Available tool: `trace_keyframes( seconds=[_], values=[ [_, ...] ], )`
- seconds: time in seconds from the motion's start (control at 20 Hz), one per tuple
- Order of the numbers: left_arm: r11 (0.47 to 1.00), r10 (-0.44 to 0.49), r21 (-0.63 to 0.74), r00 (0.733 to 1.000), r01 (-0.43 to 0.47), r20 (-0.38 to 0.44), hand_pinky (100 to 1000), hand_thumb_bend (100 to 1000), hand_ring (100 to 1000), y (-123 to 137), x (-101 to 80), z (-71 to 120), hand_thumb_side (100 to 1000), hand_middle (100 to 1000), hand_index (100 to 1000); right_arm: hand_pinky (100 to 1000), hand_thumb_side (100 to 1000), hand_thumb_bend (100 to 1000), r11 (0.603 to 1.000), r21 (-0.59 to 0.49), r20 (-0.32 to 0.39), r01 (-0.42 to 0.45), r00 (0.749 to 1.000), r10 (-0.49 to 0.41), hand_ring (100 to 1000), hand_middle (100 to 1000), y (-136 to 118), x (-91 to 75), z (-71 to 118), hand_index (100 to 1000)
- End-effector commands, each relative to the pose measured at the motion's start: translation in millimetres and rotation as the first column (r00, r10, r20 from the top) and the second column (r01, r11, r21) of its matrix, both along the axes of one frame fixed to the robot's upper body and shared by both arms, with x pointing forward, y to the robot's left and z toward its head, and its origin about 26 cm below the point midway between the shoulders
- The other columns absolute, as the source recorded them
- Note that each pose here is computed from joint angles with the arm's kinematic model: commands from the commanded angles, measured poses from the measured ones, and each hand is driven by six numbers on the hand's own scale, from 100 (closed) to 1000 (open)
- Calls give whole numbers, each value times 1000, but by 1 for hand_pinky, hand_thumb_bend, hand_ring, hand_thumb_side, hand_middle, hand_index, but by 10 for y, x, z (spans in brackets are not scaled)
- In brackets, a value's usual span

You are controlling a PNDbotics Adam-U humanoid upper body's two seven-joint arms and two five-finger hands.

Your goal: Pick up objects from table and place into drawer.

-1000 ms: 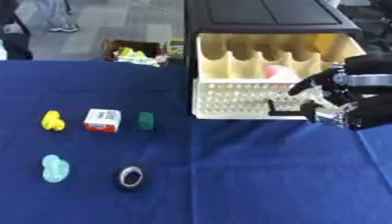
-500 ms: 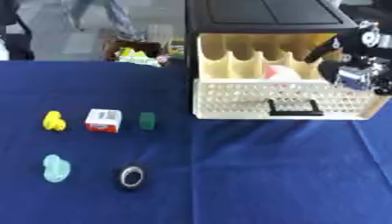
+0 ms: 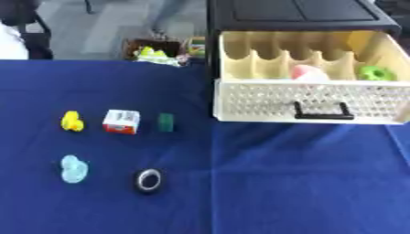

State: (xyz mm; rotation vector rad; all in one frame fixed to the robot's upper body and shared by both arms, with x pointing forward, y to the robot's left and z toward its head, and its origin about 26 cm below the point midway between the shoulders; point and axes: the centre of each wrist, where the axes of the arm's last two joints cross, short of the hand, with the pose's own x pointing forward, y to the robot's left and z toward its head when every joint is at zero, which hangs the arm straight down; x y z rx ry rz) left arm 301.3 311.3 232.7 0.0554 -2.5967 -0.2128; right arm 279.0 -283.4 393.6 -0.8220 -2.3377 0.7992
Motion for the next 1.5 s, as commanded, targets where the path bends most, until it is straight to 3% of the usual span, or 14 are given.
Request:
trace_keyframes(
  seconds=[0.05,0.35,0.6,1.1,1.3,1.4,1.5],
  values=[
    [999,7,43,998,-10,56,465,100,474,35,-40,152,823,572,803,602,1000,100,991,131,113,-23,994,8,508,384,4,-31,23,842],
    [994,36,100,992,-48,121,468,100,483,95,-58,287,773,575,804,726,1000,100,956,278,196,-96,980,41,628,503,43,46,-131,860],
    [979,78,175,982,-108,169,470,100,491,153,-78,423,729,580,807,798,1000,100,915,378,308,-141,951,19,706,586,28,98,-274,871],
    [874,167,407,951,-266,262,511,100,542,432,67,676,599,618,835,824,1000,100,866,459,383,-198,924,9,714,590,16,165,-497,870],
    [758,195,551,927,-349,320,560,100,597,597,170,819,524,659,861,834,1000,100,841,492,389,-224,921,17,711,585,18,180,-553,867],
    [667,194,638,916,-385,350,599,100,640,684,241,886,489,695,881,836,1000,100,836,500,388,-225,922,16,709,583,19,182,-560,867],
    [558,186,718,906,-417,381,639,100,688,777,317,956,517,725,891,837,1000,100,834,503,388,-225,921,14,707,581,18,182,-561,866]
  ],
)
